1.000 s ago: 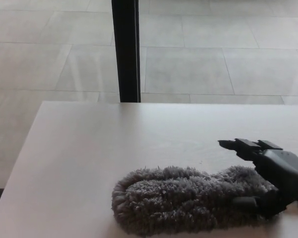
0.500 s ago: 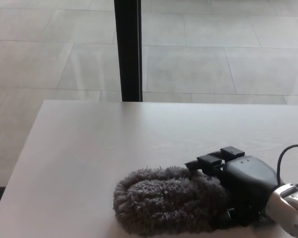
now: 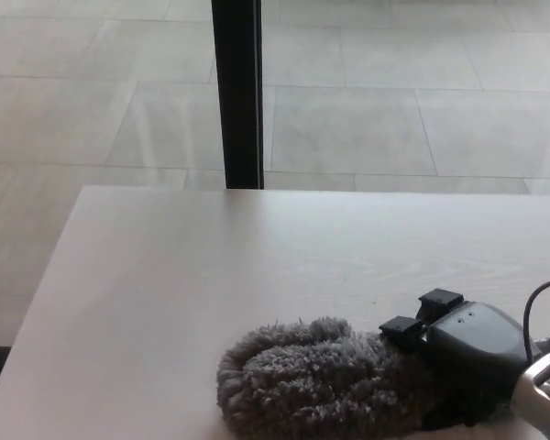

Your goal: The robot uses its right hand to pick up the duster kept in the middle of the desk and use it to wipe the desk by swiping its surface twice

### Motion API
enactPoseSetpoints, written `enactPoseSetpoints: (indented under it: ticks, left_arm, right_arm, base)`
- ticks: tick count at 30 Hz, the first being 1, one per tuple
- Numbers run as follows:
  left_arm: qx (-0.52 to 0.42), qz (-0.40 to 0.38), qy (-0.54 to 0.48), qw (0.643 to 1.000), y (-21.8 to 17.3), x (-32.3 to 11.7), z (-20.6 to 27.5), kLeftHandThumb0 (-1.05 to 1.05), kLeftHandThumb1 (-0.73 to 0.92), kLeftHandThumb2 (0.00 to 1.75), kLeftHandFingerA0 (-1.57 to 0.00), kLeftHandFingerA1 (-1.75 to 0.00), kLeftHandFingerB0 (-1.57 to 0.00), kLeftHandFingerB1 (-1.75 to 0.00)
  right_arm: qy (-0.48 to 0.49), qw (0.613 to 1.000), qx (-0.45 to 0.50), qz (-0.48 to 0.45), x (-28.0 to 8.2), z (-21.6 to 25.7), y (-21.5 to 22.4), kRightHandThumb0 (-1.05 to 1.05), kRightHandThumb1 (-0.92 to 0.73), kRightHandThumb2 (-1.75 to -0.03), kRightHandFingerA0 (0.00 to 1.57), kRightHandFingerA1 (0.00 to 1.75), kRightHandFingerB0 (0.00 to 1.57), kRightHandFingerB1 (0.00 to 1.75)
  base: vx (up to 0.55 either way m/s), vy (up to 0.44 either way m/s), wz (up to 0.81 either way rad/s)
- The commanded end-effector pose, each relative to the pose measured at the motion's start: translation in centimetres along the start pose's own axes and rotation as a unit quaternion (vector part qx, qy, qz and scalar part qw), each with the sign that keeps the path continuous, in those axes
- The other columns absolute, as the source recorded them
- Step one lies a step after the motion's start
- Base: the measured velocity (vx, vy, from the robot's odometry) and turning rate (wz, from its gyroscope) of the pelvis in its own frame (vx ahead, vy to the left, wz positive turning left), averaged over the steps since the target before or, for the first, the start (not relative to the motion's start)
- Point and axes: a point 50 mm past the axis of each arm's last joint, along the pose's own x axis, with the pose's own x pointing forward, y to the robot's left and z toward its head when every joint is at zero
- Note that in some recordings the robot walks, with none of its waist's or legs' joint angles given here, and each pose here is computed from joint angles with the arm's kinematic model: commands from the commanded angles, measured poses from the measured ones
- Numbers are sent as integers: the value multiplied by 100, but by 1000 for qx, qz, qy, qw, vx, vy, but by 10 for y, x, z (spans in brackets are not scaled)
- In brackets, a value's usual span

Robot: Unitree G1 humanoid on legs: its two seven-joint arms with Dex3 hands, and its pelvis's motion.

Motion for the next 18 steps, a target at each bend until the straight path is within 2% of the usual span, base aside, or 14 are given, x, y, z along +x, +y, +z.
enactPoseSetpoints:
  ticks: [1,2,3,4,5,6,7,8,11,12,13,16,17,18]
  left_arm:
    - [1,-4,3,1000,10,0,1,-105,41,130,-73,-154,-59,-146]
    - [5,-3,3,1000,9,-1,0,-105,41,136,-84,-136,-68,-127]
    - [6,-3,1,1000,8,0,1,-105,43,137,-74,-154,-58,-144]
    - [5,-3,0,1000,8,-1,1,-105,43,137,-74,-154,-58,-144]
    - [0,-4,3,1000,7,0,0,-105,46,144,-94,-141,-70,-126]
    - [2,-3,2,1000,6,0,0,-103,42,141,-77,-153,-58,-141]
    - [4,-5,0,1000,6,0,0,-104,41,143,-79,-154,-59,-140]
    - [3,-6,-1,1000,5,0,1,-102,41,144,-81,-153,-59,-139]
    - [-2,-8,1,1000,4,0,2,-100,48,146,-91,-138,-73,-126]
    - [5,-8,-1,1000,4,0,3,-99,38,150,-79,-152,-59,-139]
    - [4,-5,-1,1000,3,1,3,-102,40,147,-87,-140,-69,-128]
    - [-9,-8,-5,1000,2,1,5,-98,35,155,-81,-155,-61,-140]
    - [-2,-9,-8,1000,2,1,6,-105,52,157,-86,-142,-79,-134]
    - [11,-9,-12,1000,2,0,6,-103,41,149,-88,-141,-77,-131]
  right_arm:
    - [-105,977,-84,-163,-20,10,14,-28,-72,-71,86,175,67,131]
    - [-109,975,-79,-177,-19,12,13,-26,-68,-77,86,175,65,145]
    - [-116,969,-77,-203,-15,18,12,-38,-58,-102,115,133,78,112]
    - [-118,968,-78,-207,-14,18,12,-38,-58,-102,115,133,78,112]
    - [-123,966,-77,-213,-10,24,10,-24,-66,-85,115,175,65,139]
    - [-125,966,-71,-214,-9,27,10,-22,-63,-92,121,175,68,141]
    - [-128,965,-67,-218,-8,29,10,-28,-65,-88,102,175,67,145]
    - [-133,965,-66,-214,-5,34,10,-29,-67,-86,104,175,64,151]
    - [-146,963,-62,-216,-3,40,10,-21,-59,-96,126,173,69,134]
    - [-147,963,-62,-216,-2,43,10,-28,-62,-89,105,175,65,146]
    - [-152,962,-61,-219,-2,44,10,-29,-63,-86,101,175,65,143]
    - [-165,956,-64,-235,1,49,9,-31,-62,-81,96,175,68,131]
    - [-167,954,-65,-242,1,51,10,-41,-54,-101,119,135,75,107]
    - [-169,954,-59,-242,1,53,13,-41,-53,-99,117,135,74,105]
  base:
    - [0,0,0]
    - [0,0,0]
    - [0,0,0]
    - [0,0,0]
    - [0,0,0]
    - [0,0,0]
    - [0,0,0]
    - [0,0,0]
    - [0,0,0]
    - [0,0,0]
    - [0,0,0]
    - [0,0,0]
    - [0,0,0]
    - [0,0,0]
